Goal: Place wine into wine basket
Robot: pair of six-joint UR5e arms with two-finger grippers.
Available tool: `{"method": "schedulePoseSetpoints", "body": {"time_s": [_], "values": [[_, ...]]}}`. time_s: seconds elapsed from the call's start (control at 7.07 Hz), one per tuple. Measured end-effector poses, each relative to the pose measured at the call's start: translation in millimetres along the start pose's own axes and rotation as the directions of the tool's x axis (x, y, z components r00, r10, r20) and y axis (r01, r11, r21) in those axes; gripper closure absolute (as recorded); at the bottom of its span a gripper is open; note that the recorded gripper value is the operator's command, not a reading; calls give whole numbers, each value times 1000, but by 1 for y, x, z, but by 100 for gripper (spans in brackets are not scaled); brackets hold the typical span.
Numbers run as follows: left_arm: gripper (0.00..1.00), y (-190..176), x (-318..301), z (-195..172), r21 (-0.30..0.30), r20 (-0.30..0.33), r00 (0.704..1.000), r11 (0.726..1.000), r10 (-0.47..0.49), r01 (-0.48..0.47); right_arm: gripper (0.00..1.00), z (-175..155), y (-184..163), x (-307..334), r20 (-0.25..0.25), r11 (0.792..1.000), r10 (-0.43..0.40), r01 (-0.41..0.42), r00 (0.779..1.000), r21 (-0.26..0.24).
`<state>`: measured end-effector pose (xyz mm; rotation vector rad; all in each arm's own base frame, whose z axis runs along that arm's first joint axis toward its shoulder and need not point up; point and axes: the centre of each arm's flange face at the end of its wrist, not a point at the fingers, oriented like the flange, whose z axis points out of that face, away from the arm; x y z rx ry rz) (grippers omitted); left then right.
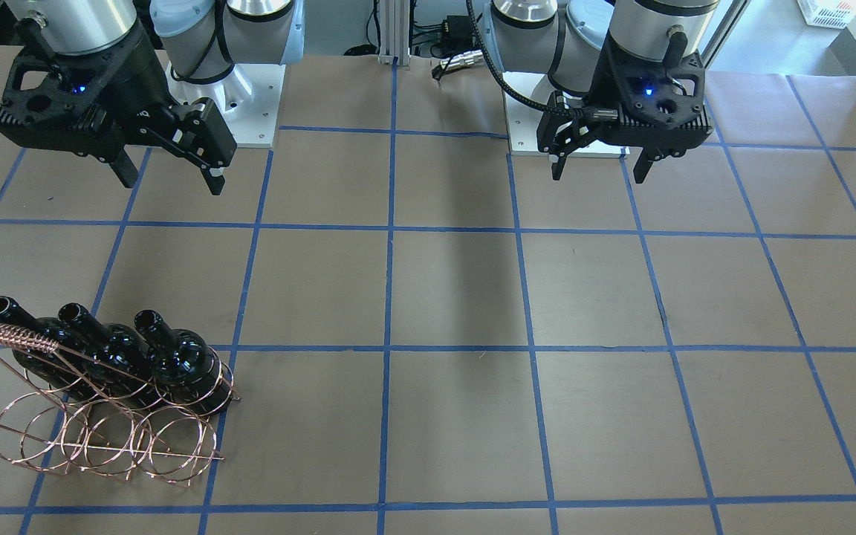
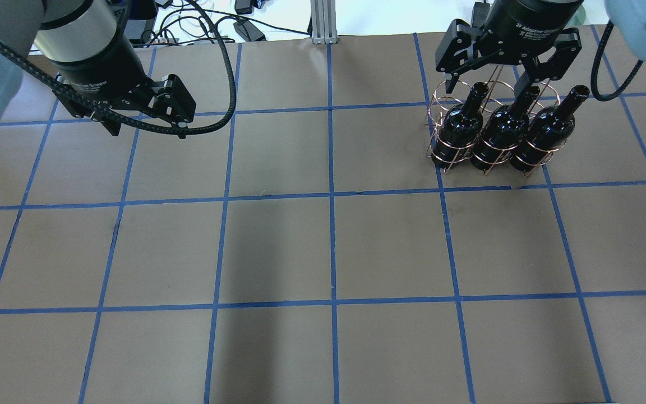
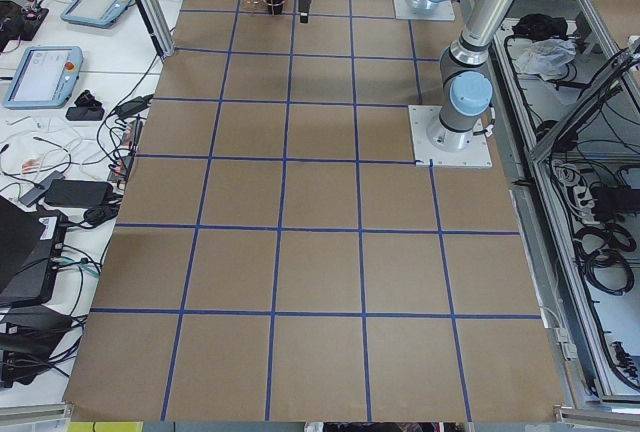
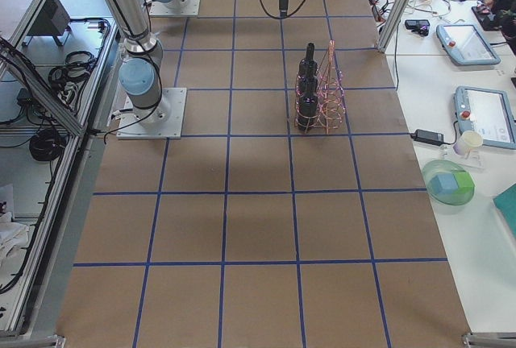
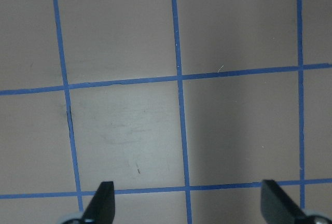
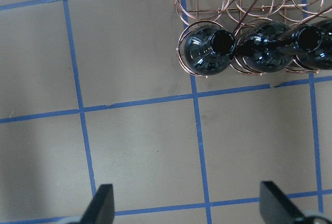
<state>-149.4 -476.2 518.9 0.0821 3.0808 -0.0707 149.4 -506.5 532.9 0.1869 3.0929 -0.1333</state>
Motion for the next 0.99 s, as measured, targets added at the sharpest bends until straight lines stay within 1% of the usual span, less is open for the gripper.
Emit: {"method": "schedulePoseSetpoints", "body": {"time_s": [0.28,0.42,0.71,0.99], "values": [[0,1,0,0,-4,3,998,998,-57,57,0,-1,-2,2,-29,1000,1,0,1000,31],[0,1,0,0,-4,3,997,997,-71,71,0,-2,-3,2,-35,999,0,1,999,36],[0,2,3,0,-6,-25,995,995,-101,101,0,-1,-2,2,-35,999,3,-2,999,35],[0,2,4,0,-9,-35,993,994,-112,111,0,0,-1,3,-39,999,9,-7,999,34]]}}
